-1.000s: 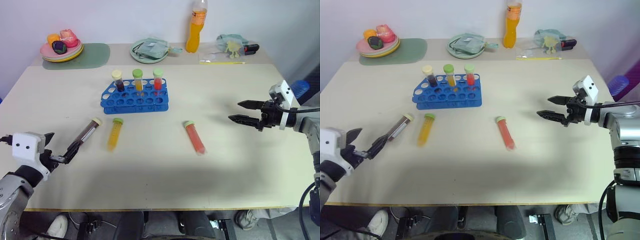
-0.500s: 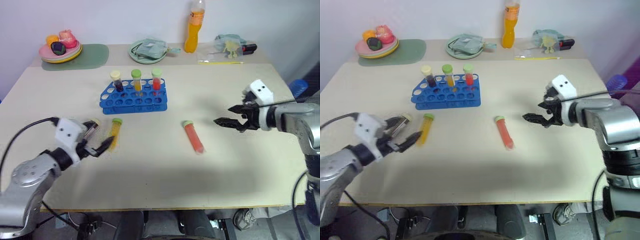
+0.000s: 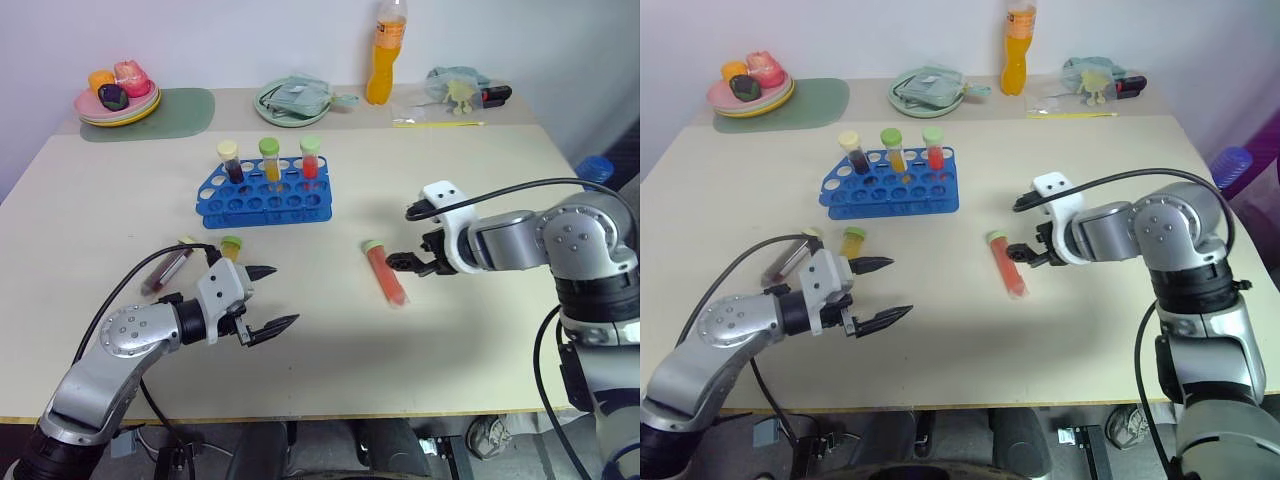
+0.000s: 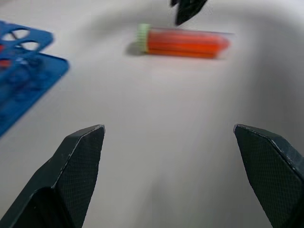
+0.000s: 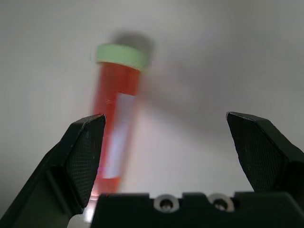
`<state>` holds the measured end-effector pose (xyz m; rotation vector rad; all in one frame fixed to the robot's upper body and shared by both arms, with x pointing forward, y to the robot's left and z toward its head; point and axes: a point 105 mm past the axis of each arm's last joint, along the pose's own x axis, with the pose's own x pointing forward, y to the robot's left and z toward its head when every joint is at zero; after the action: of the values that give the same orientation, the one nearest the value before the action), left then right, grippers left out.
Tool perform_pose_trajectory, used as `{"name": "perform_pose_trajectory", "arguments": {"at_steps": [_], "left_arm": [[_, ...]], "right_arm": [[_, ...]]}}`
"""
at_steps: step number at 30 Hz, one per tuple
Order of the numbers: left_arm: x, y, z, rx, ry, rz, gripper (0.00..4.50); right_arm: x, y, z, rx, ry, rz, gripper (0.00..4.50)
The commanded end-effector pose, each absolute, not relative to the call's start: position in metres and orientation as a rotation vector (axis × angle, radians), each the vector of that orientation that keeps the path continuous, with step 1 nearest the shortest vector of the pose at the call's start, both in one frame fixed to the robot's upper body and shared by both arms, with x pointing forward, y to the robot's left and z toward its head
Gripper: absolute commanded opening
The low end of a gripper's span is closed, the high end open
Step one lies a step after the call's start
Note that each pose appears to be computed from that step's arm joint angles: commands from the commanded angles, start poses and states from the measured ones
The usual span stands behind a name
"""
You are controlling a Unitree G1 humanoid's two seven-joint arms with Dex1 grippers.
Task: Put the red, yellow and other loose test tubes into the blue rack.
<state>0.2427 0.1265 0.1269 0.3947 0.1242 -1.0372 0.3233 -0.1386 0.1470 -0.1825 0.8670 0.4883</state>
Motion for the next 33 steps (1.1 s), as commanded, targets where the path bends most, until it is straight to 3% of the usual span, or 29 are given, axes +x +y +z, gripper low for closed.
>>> {"name": "perform_pose_trajectory", "arguments": {"at_steps": [1, 10, 19, 22, 26, 28, 33], "left_arm": [[0.235, 0.123, 0.127, 0.47, 0.094, -1.072, 4.5], [0.231, 0.123, 0.123, 0.455, 0.089, -1.04, 4.5], [0.231, 0.127, 0.123, 0.457, 0.091, -1.018, 4.5], [0.231, 0.127, 0.123, 0.458, 0.091, -1.014, 4.5], [0.231, 0.128, 0.123, 0.458, 0.091, -1.01, 4.5], [0.231, 0.129, 0.123, 0.458, 0.093, -1.006, 4.5], [0.232, 0.132, 0.123, 0.459, 0.097, -0.986, 4.5]], "right_arm": [[0.318, -0.115, 0.16, -0.164, 0.867, 0.538, 4.48], [0.32, -0.114, 0.143, -0.144, 0.921, 0.305, 4.48], [0.328, -0.112, 0.143, -0.124, 0.932, 0.252, 4.48], [0.329, -0.111, 0.141, -0.114, 0.946, 0.25, 3.6], [0.331, -0.112, 0.142, -0.108, 0.946, 0.228, 1.56], [0.332, -0.111, 0.143, -0.102, 0.941, 0.224, 0.75], [0.332, -0.096, 0.167, -0.112, 0.85, 0.313, 0.74]]}}
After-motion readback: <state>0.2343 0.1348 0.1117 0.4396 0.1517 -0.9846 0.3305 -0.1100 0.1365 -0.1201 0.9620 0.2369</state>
